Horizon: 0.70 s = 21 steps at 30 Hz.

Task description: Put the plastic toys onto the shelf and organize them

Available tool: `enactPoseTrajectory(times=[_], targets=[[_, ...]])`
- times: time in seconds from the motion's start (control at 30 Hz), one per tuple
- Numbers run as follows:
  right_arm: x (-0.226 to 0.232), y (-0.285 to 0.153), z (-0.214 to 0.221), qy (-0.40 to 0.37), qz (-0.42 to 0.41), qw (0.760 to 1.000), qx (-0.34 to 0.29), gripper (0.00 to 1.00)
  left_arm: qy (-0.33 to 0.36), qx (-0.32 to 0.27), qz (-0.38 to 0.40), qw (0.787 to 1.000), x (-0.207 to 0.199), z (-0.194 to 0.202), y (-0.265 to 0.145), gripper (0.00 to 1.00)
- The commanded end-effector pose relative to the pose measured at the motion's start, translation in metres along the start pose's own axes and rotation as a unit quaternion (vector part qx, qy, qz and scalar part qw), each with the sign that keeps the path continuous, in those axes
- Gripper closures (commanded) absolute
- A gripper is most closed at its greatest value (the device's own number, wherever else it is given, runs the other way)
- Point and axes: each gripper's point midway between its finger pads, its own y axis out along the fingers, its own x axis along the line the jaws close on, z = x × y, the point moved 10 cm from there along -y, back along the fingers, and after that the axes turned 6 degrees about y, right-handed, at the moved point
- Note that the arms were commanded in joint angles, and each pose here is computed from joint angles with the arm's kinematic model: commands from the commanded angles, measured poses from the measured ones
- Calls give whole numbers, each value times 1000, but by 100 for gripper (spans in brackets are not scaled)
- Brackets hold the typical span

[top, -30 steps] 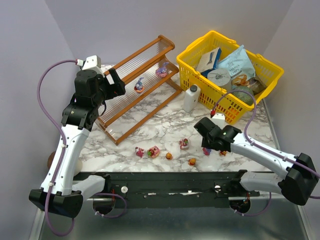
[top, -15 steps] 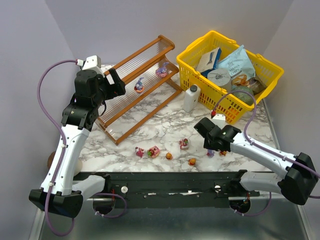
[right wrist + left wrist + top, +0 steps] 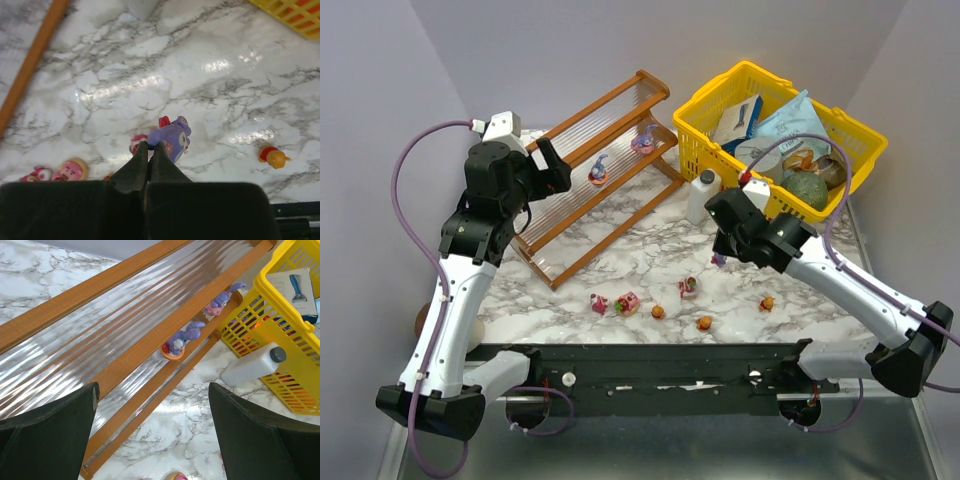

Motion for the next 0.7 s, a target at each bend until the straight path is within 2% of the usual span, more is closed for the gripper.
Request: enactPoseTrajectory(times=[0.0, 0.17, 0.37, 0.4, 0.43, 0.63, 0.67], targets=[[29, -1, -16, 1, -39, 999, 2, 99, 8, -11, -7, 1000, 2, -1, -8, 1], [84, -14, -35, 22, -102, 994, -24, 99, 7, -11, -35, 999, 5, -4, -8, 1], [160, -13, -21, -9, -124, 992, -19, 99, 3, -4, -62, 998, 6, -12, -7, 1], [175, -26, -26, 3, -148, 989, -31, 100, 4, -3, -66, 998, 6, -14, -9, 1], [187, -16, -19, -2, -142, 990, -27, 99, 3, -4, -77, 997, 7, -15, -8, 1], [250, -22, -19, 43, -228, 972, -31, 100, 2, -5, -158, 987, 17, -28, -3, 1], [260, -9, -10, 38, -221, 974, -23, 100, 1, -4, -175, 984, 20, -29, 1, 1]])
